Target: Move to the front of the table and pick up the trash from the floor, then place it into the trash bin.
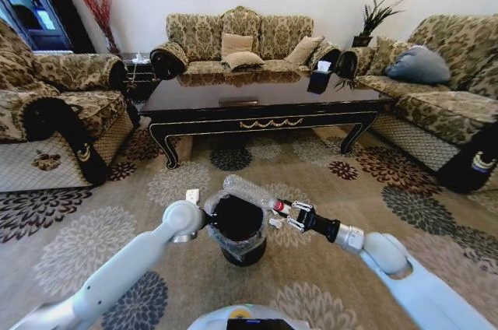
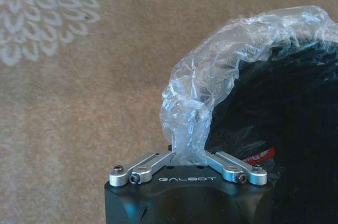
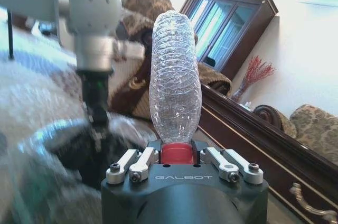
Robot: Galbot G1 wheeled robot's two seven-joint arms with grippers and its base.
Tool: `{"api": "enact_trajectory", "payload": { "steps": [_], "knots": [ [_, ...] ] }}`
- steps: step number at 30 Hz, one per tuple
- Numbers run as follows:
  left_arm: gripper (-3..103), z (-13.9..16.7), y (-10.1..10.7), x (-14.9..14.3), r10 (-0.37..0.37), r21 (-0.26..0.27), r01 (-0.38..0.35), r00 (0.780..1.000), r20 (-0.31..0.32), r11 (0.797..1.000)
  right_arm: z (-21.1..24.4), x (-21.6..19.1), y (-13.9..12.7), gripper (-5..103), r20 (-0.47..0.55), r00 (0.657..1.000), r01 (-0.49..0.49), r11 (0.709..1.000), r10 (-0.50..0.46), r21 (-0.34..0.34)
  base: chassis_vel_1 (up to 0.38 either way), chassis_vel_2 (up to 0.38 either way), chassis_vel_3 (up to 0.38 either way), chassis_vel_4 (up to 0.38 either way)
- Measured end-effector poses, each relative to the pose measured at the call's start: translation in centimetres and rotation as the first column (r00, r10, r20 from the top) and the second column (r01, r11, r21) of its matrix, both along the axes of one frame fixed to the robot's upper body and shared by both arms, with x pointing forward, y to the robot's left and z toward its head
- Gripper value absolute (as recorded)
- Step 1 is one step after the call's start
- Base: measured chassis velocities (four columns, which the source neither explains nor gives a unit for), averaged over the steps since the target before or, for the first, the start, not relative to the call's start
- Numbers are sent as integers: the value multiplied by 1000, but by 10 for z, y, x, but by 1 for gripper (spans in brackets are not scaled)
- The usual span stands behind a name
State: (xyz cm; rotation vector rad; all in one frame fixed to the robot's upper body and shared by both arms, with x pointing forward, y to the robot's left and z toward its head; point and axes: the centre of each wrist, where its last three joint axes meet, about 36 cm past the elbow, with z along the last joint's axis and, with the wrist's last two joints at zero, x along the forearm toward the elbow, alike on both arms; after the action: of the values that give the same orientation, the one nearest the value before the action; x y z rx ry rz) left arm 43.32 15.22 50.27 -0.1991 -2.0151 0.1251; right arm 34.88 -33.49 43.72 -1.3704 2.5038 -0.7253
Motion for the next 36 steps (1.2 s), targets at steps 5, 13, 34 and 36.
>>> {"api": "enact_trajectory", "payload": {
  "steps": [5, 13, 34, 36],
  "knots": [
    [0, -2, -14, 0, -37, -9, 36, 999, -14, 999, -7, -10, 20, 28, -50, 998, -21, 998, 24, 57, 0, 0, 0, 0],
    [0, 1, -22, -4, -52, -14, 52, 999, -10, 999, -15, -14, 30, 28, -76, 996, -29, 997, 35, 75, 0, 0, 0, 0],
    [0, 3, -10, -1, -6, -25, 6, 1000, 2, 1000, -25, -21, 26, 71, -100, 994, -45, 999, 48, 31, 0, 0, 0, 0],
    [0, 3, -9, -1, -3, -24, 3, 1000, 2, 1000, -25, -21, 26, 71, -99, 994, -45, 999, 47, 31, 0, 0, 0, 0]
  ]
}}
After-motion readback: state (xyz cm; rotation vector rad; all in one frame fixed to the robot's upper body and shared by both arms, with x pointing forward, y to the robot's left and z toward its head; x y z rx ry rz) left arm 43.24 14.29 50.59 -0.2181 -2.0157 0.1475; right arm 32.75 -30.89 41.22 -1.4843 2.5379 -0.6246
